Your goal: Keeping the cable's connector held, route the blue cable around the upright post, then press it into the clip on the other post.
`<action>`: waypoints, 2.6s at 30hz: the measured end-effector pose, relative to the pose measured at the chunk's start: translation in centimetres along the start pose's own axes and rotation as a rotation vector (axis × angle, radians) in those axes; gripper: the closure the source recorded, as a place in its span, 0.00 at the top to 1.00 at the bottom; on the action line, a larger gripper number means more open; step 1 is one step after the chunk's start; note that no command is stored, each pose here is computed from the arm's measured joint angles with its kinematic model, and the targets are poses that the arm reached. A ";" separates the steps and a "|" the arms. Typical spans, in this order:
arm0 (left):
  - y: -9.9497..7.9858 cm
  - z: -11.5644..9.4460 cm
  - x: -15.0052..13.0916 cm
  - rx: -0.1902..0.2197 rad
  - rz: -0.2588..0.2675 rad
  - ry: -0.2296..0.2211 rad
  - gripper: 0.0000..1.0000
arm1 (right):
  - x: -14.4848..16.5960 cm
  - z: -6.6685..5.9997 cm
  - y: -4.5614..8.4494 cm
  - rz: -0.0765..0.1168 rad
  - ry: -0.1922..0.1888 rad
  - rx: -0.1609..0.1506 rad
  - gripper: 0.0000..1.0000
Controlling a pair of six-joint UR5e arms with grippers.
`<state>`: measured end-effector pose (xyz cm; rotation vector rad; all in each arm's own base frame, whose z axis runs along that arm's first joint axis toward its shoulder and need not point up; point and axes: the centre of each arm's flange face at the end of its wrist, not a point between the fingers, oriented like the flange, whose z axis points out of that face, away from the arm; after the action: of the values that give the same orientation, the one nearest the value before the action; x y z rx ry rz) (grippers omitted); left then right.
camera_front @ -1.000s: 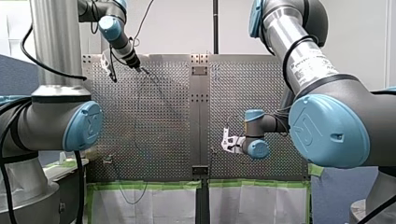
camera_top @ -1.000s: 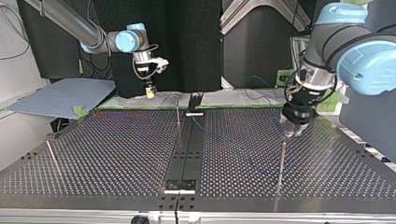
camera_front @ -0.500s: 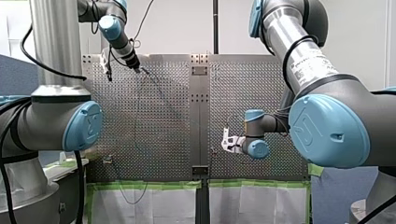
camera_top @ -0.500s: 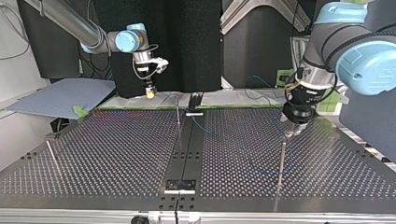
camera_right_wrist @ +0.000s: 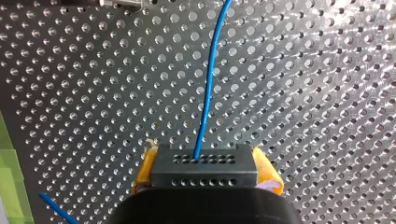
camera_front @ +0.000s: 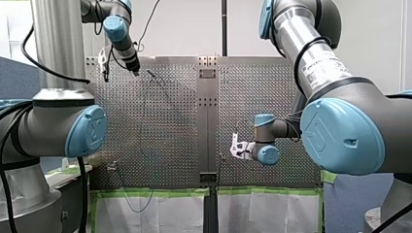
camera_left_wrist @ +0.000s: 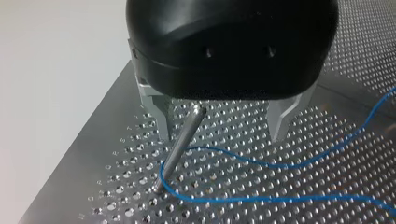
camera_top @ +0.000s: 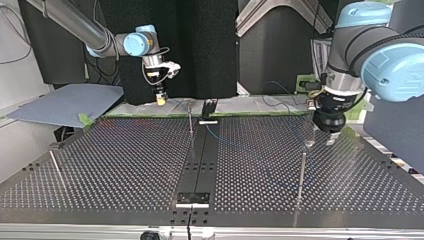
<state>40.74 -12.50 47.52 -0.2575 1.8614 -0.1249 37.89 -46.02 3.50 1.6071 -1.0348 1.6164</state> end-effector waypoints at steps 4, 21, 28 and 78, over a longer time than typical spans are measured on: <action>0.2 0.0 0.0 -0.021 0.033 -0.005 1.00 | 0.0 0.0 0.0 0.000 -0.001 0.001 0.00; 0.2 -0.1 -0.1 -0.025 0.145 -0.007 1.00 | 0.0 0.0 0.0 0.000 0.000 0.001 0.00; 0.0 -0.2 -0.1 -0.020 0.167 -0.007 1.00 | 0.0 0.0 0.0 0.000 -0.001 0.001 0.00; -16.0 11.1 5.2 0.181 0.369 -0.228 1.00 | 0.0 0.0 0.0 -0.005 0.005 0.002 0.00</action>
<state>51.63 -28.73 42.83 0.1914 1.6282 -0.0077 37.92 -46.06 3.54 1.6047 -1.0265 1.6178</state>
